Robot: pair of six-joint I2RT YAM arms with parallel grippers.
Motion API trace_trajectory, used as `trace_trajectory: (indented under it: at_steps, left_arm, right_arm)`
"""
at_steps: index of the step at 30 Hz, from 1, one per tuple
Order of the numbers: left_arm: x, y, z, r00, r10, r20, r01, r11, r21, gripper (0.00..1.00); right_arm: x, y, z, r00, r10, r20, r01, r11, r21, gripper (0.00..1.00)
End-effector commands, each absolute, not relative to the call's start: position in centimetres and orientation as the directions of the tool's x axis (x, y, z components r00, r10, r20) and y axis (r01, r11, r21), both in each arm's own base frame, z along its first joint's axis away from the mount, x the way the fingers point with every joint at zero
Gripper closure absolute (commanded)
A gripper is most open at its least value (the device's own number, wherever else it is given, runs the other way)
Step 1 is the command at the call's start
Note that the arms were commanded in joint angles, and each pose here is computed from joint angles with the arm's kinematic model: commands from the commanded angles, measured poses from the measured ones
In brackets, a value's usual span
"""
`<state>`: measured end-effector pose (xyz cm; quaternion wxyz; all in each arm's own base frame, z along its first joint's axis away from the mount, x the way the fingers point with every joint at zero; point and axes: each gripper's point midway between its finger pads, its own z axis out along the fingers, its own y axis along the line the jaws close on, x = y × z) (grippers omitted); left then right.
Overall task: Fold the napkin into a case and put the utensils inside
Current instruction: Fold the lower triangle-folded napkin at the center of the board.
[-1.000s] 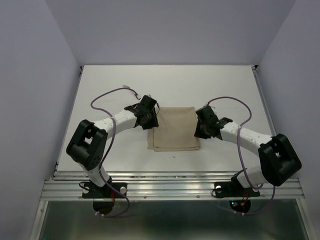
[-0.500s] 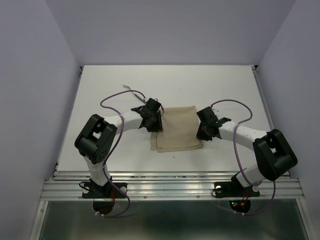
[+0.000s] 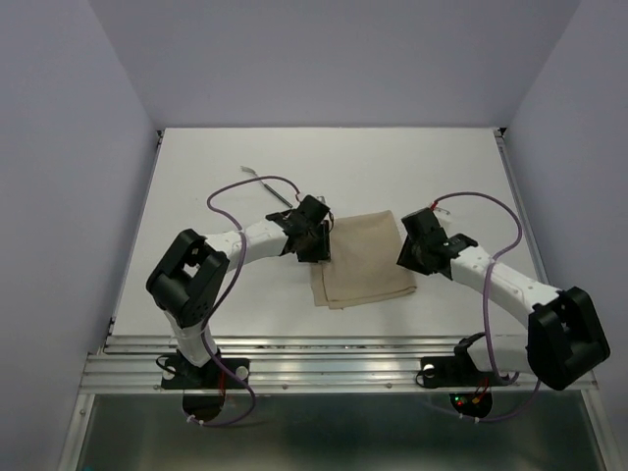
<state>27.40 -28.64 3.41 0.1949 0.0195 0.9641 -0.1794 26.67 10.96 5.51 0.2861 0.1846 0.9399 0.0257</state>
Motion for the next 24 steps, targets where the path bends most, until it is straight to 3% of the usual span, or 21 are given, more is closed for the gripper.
trace_trajectory:
  at_steps: [1, 2, 5, 14, 24]
  left_arm:
    - [31.0, -28.1, 9.3, -0.861, -0.085, -0.502, 0.117, 0.926, -0.358, 0.52]
    - [32.1, -27.6, 9.5, -0.856, -0.101, -0.508, 0.102, 0.929, -0.356, 0.52]
    - [34.3, -26.3, 8.7, -0.844, -0.127, -0.521, 0.054, 0.947, -0.318, 0.55]
    - [38.9, -26.0, 6.6, -0.852, -0.145, -0.503, 0.01, 0.956, -0.293, 0.63]
    - [38.7, -21.4, 7.7, -0.818, -0.199, -0.54, -0.052, 0.96, -0.275, 0.63]
  right_arm:
    - [26.4, 10.4, 7.5, -0.74, 0.363, -0.565, 0.319, 0.93, 0.18, 0.62]
    - [26.2, 10.5, 7.7, -0.74, 0.368, -0.563, 0.313, 0.929, 0.196, 0.73]
    - [25.2, 10.5, 6.6, -0.754, 0.367, -0.544, 0.306, 0.93, 0.204, 0.88]
    - [23.7, 10.0, 1.4, -0.805, 0.372, -0.462, 0.353, 0.926, 0.132, 0.9]
    - [26.9, 12.3, 8.7, -0.734, 0.353, -0.581, 0.238, 0.934, 0.267, 0.87]
